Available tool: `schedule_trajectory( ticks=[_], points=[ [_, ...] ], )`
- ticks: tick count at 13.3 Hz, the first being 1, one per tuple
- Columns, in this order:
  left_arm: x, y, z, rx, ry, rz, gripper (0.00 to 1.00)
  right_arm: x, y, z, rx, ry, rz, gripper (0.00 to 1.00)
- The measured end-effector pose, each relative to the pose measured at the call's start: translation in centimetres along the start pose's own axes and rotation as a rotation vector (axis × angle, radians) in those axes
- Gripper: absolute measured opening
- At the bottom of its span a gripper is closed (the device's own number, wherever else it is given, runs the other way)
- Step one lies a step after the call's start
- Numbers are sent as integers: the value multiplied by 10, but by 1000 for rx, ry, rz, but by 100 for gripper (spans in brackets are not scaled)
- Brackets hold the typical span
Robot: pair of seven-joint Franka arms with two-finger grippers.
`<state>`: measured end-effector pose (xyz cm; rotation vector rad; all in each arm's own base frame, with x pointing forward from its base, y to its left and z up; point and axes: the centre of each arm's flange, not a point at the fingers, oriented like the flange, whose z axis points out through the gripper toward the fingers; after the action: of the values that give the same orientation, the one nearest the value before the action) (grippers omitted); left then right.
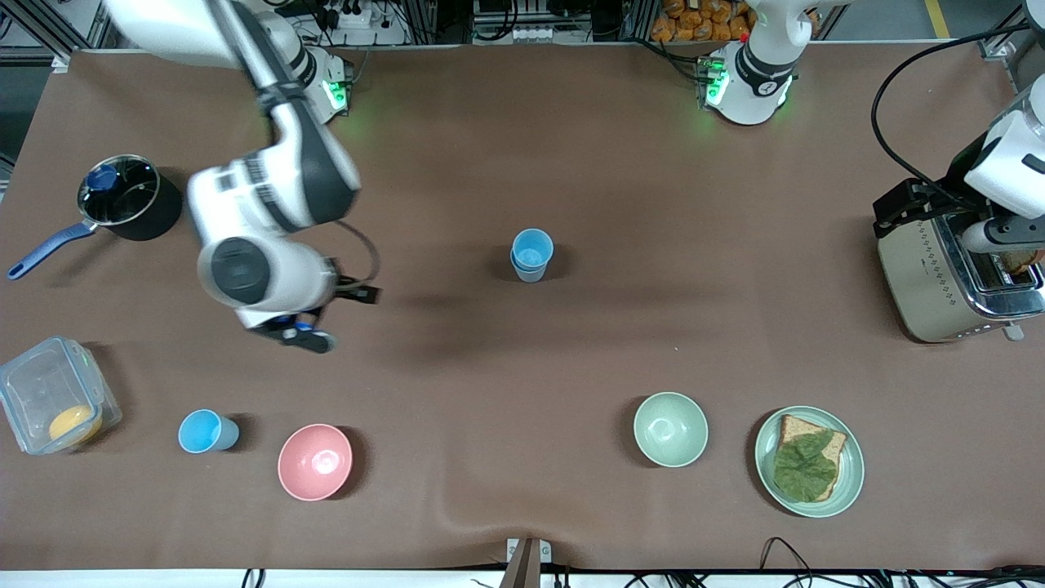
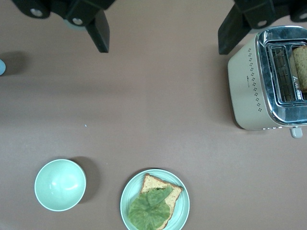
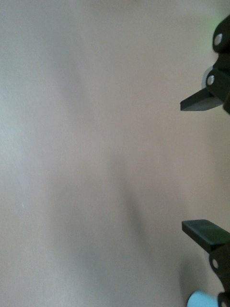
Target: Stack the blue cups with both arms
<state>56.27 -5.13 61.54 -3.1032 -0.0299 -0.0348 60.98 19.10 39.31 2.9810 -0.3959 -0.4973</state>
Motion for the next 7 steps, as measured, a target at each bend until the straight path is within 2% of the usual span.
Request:
schedule_trajectory(
  ticks=[3,7],
  points=[
    [0,0,0,0,0,0,100,12,75,-32,33,-20,-69,100],
    [0,0,-1,0,1,0,100,-20,118,-89,63,17,-109,100]
  ],
)
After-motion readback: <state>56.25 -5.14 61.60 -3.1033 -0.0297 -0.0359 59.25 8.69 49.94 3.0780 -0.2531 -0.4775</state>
